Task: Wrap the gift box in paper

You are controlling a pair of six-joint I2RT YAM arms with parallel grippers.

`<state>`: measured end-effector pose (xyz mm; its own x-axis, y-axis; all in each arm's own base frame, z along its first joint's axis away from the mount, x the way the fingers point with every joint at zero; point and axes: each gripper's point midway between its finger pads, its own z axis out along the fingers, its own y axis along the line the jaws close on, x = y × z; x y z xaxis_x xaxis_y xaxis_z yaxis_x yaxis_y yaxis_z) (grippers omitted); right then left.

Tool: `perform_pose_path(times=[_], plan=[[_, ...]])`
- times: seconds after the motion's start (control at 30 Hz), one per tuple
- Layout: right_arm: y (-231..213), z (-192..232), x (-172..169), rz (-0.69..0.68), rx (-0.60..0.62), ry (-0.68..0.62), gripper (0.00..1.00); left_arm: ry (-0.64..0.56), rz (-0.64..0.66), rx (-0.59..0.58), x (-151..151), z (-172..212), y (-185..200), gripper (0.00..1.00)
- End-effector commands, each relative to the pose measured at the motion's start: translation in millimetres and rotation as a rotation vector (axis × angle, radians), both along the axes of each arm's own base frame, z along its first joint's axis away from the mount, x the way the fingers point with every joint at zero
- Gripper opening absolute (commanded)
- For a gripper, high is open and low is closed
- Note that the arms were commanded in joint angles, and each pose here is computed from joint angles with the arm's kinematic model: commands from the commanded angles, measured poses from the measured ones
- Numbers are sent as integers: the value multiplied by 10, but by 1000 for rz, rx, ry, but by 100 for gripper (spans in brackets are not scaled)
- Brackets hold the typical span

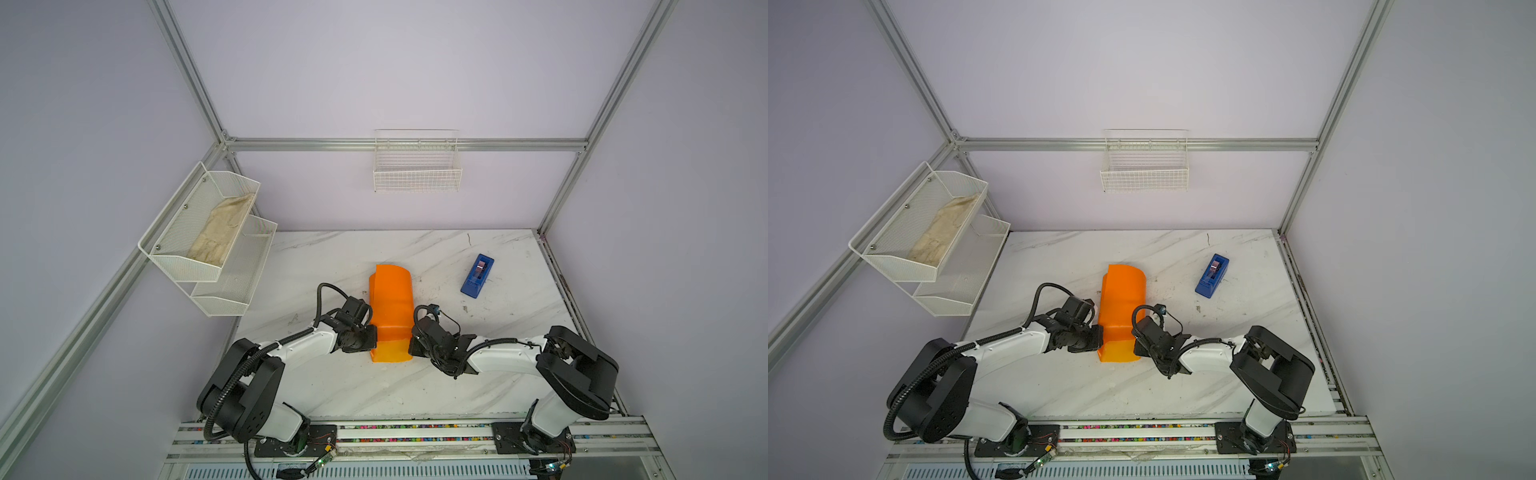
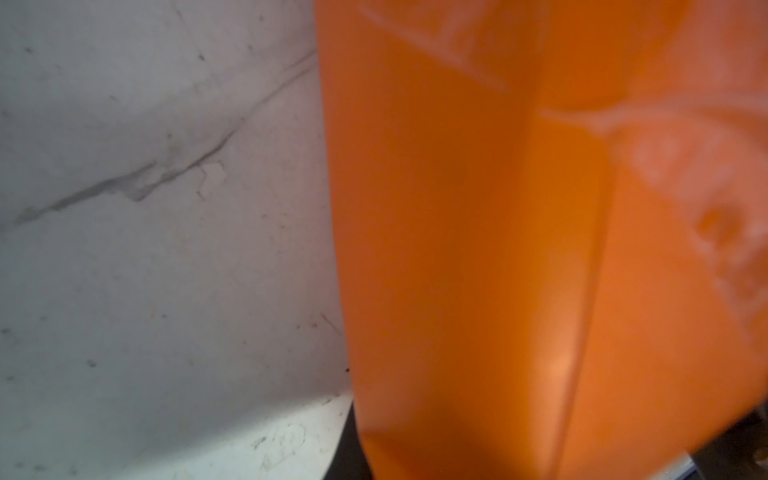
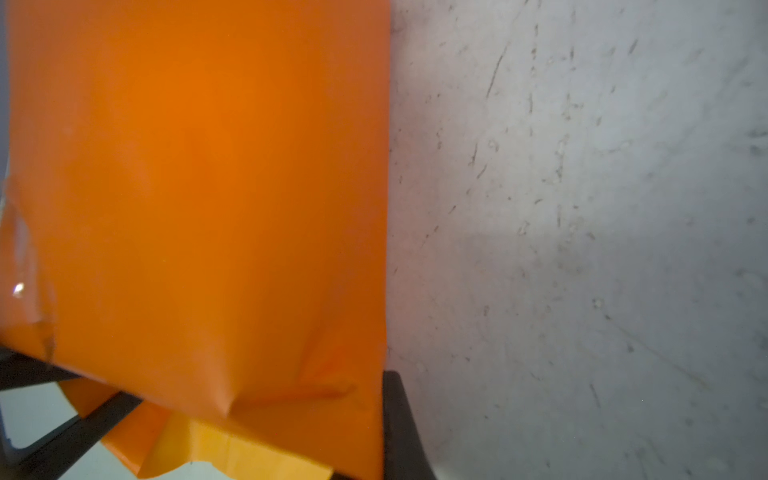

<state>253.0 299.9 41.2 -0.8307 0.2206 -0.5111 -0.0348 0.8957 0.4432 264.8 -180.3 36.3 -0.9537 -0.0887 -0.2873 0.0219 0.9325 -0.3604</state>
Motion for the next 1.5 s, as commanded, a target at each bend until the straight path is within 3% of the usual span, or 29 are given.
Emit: perform_pose_path(times=[0.0, 0.03, 0.1, 0.17, 0.23, 0.37, 0.4, 0.43, 0.53, 0.6, 0.63, 0.67, 0.8, 0.87, 0.9, 1.0, 1.03, 1.07, 1.23, 1.37, 1.47], plan=[[-90, -4, -52, -13, -24, 4, 9, 27, 12, 25, -72, -123, 69, 0], [-82, -27, -62, -5, -35, 15, 25, 25, 14, 25, -72, -120, 70, 0], [-71, -78, -99, 8, -43, 34, 30, 27, 14, 25, -72, -123, 69, 0], [-79, -107, -130, 9, -41, 40, 19, 29, 12, 27, -75, -125, 70, 0], [-103, -102, -136, 1, -43, 38, 1, 29, 13, 29, -72, -126, 72, 0], [-129, -64, -152, -4, -33, 30, 0, 32, 11, 29, -77, -134, 71, 0], [-126, -75, -162, 1, -38, 38, 3, 33, 12, 27, -78, -134, 68, 0], [-122, -86, -170, 5, -45, 46, 17, 34, 12, 26, -80, -134, 66, 0], [-108, -126, -218, 17, -42, 68, 25, 33, 10, 22, -71, -127, 55, 0], [-102, -153, -246, 23, -41, 78, 20, 31, 10, 19, -64, -122, 48, 0], [-107, -165, -251, 20, -44, 80, 6, 32, 10, 20, -62, -123, 47, 0], [-118, -177, -260, 18, -46, 80, 0, 32, 11, 19, -61, -125, 46, 0], [-111, -158, -271, 19, -33, 76, 0, 37, 11, 16, -64, -133, 41, 0], [-77, -183, -288, 37, -37, 91, 26, 37, 12, 18, -71, -138, 47, 0], [-49, -186, -302, 47, -33, 92, 27, 37, 12, 20, -73, -140, 52, 0], [-40, -229, -341, 53, -32, 102, 23, 37, 13, 23, -76, -143, 57, 0], [-38, -228, -345, 54, -34, 102, 17, 37, 14, 22, -75, -142, 57, 0], [-53, -244, -352, 50, -40, 104, 2, 37, 15, 22, -73, -141, 57, 0], [-56, -212, -361, 44, -29, 97, 0, 39, 17, 20, -73, -147, 54, 0], [-26, -133, -352, 48, -22, 96, 16, 32, 17, 14, -68, -111, 48, 1], [0, -10, -344, 50, 4, 84, 24, 23, 24, 12, -83, -62, 68, 6]])
